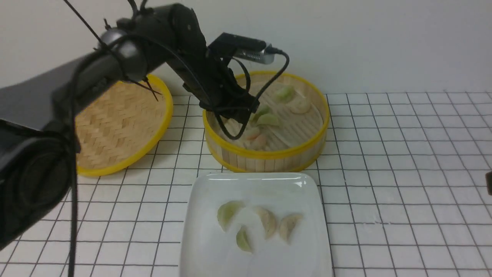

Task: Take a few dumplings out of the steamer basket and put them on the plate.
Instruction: Use the left arm to grab a dumpling from the steamer

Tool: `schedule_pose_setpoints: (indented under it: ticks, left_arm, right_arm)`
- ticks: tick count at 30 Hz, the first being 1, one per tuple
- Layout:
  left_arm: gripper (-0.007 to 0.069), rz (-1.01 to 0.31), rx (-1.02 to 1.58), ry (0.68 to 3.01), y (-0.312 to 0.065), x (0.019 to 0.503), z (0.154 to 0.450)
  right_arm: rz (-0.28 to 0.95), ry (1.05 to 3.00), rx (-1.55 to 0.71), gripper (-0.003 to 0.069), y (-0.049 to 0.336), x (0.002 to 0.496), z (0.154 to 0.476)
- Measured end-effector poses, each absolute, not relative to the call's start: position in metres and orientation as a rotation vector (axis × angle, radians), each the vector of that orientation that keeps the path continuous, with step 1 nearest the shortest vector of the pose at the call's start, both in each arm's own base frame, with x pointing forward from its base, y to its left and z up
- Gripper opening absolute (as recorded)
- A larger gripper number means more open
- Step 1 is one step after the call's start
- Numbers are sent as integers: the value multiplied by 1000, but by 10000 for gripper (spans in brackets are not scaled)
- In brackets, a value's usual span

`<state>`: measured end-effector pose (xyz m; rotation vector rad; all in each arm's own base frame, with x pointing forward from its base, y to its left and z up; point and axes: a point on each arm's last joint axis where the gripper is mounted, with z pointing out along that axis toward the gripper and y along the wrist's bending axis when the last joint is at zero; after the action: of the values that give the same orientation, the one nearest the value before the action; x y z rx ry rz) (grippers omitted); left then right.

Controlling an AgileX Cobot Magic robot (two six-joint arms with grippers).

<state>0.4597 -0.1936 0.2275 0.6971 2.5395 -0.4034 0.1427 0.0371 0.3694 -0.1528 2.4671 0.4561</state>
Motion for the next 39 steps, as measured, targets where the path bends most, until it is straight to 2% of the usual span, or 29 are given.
schedule_pose_setpoints:
  ticks: [2, 6, 15, 24, 26, 27, 28, 29, 34, 37, 39]
  left_arm:
    - [333, -382, 726, 2521, -196, 470, 206]
    - [344, -347, 811, 2475, -201, 476, 190]
    - [344, -290, 980, 2367, -218, 478, 172]
    - [329, -253, 996, 2358, -221, 482, 157]
    - [281, -255, 1001, 2359, -222, 481, 157]
    - [281, -256, 1002, 2361, -222, 481, 157]
    - [206, -256, 1016, 2363, -224, 480, 157]
    - [183, -249, 1029, 2363, -226, 479, 157]
    - [186, -220, 1079, 2415, -230, 470, 172]
    - [186, -200, 1047, 2465, -225, 466, 199]
    - [186, -177, 1021, 2464, -222, 462, 227]
  right_arm:
    - [456, 2467, -153, -10, 37, 143, 369]
    - [456, 2467, -153, -10, 37, 143, 369]
    - [462, 2467, -133, -10, 37, 143, 369]
    - [461, 2460, -127, -10, 37, 144, 370]
    - [461, 2458, -126, -10, 37, 144, 370]
    - [461, 2458, -126, -10, 37, 144, 370]
    - [460, 2456, -126, -10, 37, 144, 370]
    - [459, 2451, -124, -10, 37, 145, 370]
    - [456, 2432, -118, -10, 37, 146, 371]
    - [456, 2430, -118, -10, 37, 146, 371]
    - [455, 2424, -116, -10, 36, 147, 372]
